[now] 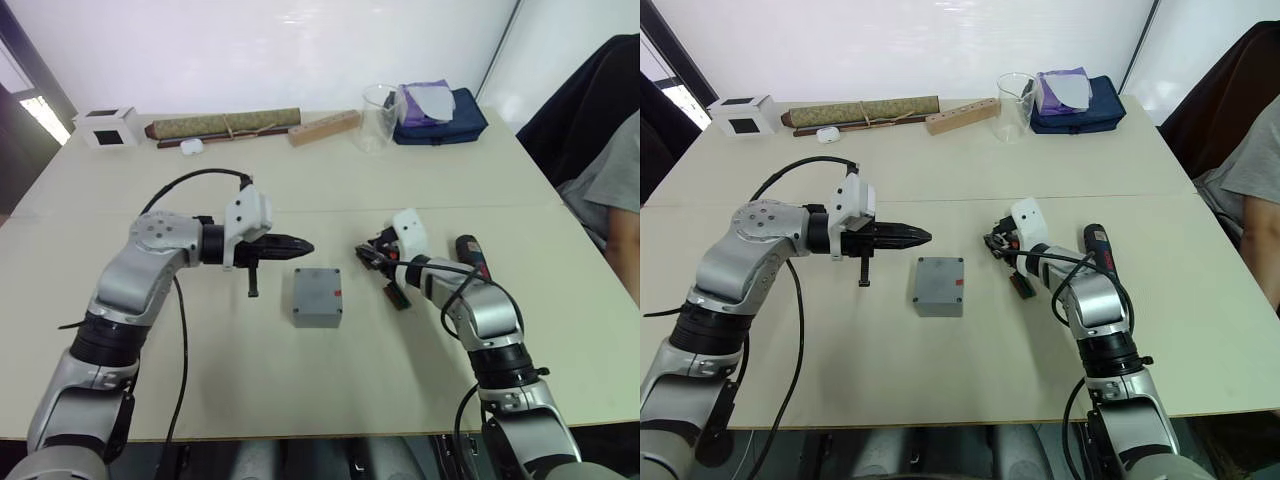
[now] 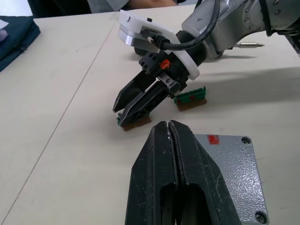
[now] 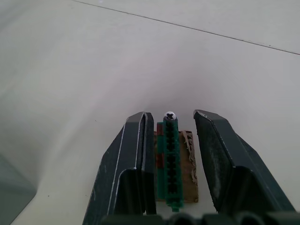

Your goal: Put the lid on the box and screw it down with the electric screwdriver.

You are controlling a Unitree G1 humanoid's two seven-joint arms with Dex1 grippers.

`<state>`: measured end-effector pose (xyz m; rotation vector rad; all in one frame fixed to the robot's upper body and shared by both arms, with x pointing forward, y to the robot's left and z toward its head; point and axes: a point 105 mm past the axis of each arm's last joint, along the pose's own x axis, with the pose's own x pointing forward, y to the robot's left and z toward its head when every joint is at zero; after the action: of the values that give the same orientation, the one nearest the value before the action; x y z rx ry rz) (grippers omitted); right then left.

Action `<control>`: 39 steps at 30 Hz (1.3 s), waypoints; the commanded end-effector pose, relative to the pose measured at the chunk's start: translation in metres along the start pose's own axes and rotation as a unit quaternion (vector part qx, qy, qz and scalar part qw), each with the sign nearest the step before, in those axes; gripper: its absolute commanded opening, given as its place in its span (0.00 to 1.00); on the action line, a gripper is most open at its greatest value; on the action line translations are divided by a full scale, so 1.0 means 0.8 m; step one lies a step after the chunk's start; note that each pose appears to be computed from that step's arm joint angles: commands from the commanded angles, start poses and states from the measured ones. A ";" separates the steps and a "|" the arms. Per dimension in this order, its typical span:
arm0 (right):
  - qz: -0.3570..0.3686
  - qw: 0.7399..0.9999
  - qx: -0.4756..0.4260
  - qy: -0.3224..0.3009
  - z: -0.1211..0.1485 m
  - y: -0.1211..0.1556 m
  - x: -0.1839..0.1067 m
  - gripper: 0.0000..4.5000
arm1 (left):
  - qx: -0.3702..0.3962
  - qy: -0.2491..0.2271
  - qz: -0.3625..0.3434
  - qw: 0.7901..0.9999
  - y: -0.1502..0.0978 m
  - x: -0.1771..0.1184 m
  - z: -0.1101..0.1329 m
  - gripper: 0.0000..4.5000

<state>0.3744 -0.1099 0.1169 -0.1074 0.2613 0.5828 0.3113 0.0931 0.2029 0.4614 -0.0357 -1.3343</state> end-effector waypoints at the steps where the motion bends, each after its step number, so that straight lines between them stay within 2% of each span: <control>1: 0.005 0.999 -0.004 -0.033 0.023 0.001 0.001 0.36 | 0.025 -0.001 0.015 1.000 0.004 -0.010 0.012 0.00; 24: 0.011 0.999 -0.009 -0.031 0.024 -0.003 0.006 0.36 | 0.027 -0.001 0.025 0.999 0.007 -0.011 0.009 0.00; 25: 0.011 0.999 -0.011 -0.031 0.025 -0.003 0.006 0.25 | 0.028 -0.002 0.025 0.999 0.007 -0.011 0.009 0.00; 26: 0.012 0.999 -0.011 -0.032 0.025 -0.003 0.006 0.20 | 0.029 -0.002 0.026 0.999 0.007 -0.011 0.009 0.00; 28: 0.013 0.999 -0.011 -0.033 0.026 -0.003 0.006 0.03 | 0.029 -0.001 0.026 0.999 0.008 -0.012 0.009 0.00; 35: 0.009 0.999 -0.020 -0.041 0.036 -0.003 0.005 0.01 | 0.026 0.004 0.028 0.999 0.006 -0.016 0.006 0.00; 39: 0.002 0.997 -0.056 -0.055 0.063 -0.006 -0.011 0.01 | 0.025 0.002 0.031 0.999 0.006 -0.015 0.006 0.00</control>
<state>0.3809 -0.1132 0.1283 -0.1371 0.2441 0.5944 0.3126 0.1009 0.2000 0.4795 -0.0285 -1.2971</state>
